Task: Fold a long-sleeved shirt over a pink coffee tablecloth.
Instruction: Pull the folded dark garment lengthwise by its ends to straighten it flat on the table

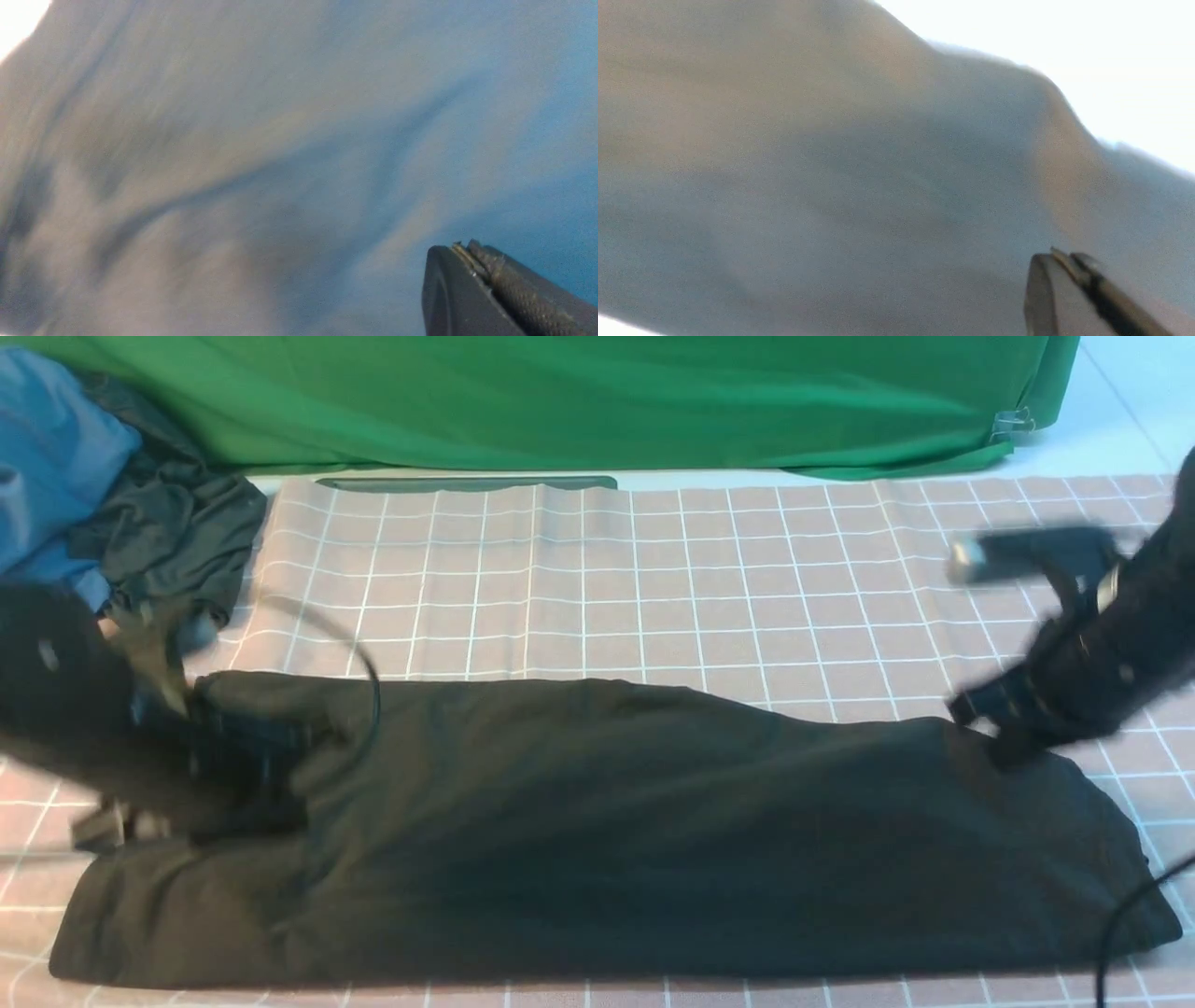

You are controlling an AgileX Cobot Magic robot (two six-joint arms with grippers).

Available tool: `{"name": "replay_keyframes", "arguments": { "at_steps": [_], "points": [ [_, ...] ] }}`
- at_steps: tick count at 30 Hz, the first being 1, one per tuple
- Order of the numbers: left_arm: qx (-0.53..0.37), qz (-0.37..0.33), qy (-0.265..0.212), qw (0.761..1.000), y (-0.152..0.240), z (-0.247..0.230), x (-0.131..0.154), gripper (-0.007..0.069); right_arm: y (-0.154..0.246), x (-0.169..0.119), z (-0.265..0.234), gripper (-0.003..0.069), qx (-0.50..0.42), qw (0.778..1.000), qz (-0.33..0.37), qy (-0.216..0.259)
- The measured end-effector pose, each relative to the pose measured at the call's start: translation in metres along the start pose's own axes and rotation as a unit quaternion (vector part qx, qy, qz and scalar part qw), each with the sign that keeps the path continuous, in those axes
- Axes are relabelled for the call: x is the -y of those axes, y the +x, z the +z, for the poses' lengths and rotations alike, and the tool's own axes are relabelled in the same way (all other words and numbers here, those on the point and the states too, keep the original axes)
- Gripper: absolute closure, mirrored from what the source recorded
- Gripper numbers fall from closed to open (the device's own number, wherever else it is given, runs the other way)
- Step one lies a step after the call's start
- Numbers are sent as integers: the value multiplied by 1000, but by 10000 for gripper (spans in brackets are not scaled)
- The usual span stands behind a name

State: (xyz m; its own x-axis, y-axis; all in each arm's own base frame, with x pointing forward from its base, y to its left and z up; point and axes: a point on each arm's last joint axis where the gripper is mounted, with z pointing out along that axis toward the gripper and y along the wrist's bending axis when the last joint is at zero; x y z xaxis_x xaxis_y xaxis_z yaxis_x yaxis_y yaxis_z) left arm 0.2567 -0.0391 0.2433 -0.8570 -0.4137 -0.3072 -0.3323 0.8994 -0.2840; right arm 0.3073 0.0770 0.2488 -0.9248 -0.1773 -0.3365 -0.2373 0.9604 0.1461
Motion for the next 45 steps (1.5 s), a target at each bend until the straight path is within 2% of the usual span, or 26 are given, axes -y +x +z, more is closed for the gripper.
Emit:
{"name": "replay_keyframes", "arguments": {
  "at_steps": [3, 7, 10, 13, 16, 19, 22, 26, 30, 35, 37, 40, 42, 45],
  "points": [
    [20, 2, 18, 1000, -25, -12, 17, 612, -16, -18, -9, 603, 36, 999, -14, -35],
    [16, 19, 48, 999, -52, -4, 44, 612, -39, -40, 6, 613, 37, 997, -38, -54],
    [-11, 40, 62, 997, -52, 11, 55, 612, -48, -52, 25, 613, 24, 997, -49, -62],
    [-65, 63, 55, 994, -40, 40, 62, 612, -50, -60, 61, 613, -18, 996, -55, -66],
    [-88, 63, 42, 993, -30, 55, 57, 612, -42, -55, 86, 613, -69, 995, -55, -47],
    [-96, 62, 29, 993, -19, 65, 47, 612, -32, -43, 104, 613, -106, 993, -48, 2],
    [-100, 67, 20, 993, -16, 68, 44, 612, -30, -38, 106, 611, -110, 992, -50, 31],
    [-97, 67, 21, 993, -17, 68, 44, 612, -31, -36, 104, 599, -107, 992, -57, 42],
    [-97, 74, 21, 992, -17, 67, 44, 612, -34, -28, 88, 566, -95, 991, -67, 67],
    [-71, 89, 32, 993, -19, 47, 46, 612, -30, 0, 29, 542, -76, 992, -36, 94],
    [-58, 92, 39, 993, -19, 37, 47, 612, -23, 5, 15, 538, -61, 994, -16, 86],
    [-30, 96, 56, 993, -19, 15, 49, 612, -12, 2, 9, 537, -33, 998, -1, 48],
    [-18, 98, 65, 993, -19, 3, 49, 612, -5, -7, 19, 536, -5, 1000, 2, 13],
    [-10, 100, 71, 992, -17, -7, 49, 612, -2, -15, 42, 536, 12, 1000, 10, -7]
  ]
}}
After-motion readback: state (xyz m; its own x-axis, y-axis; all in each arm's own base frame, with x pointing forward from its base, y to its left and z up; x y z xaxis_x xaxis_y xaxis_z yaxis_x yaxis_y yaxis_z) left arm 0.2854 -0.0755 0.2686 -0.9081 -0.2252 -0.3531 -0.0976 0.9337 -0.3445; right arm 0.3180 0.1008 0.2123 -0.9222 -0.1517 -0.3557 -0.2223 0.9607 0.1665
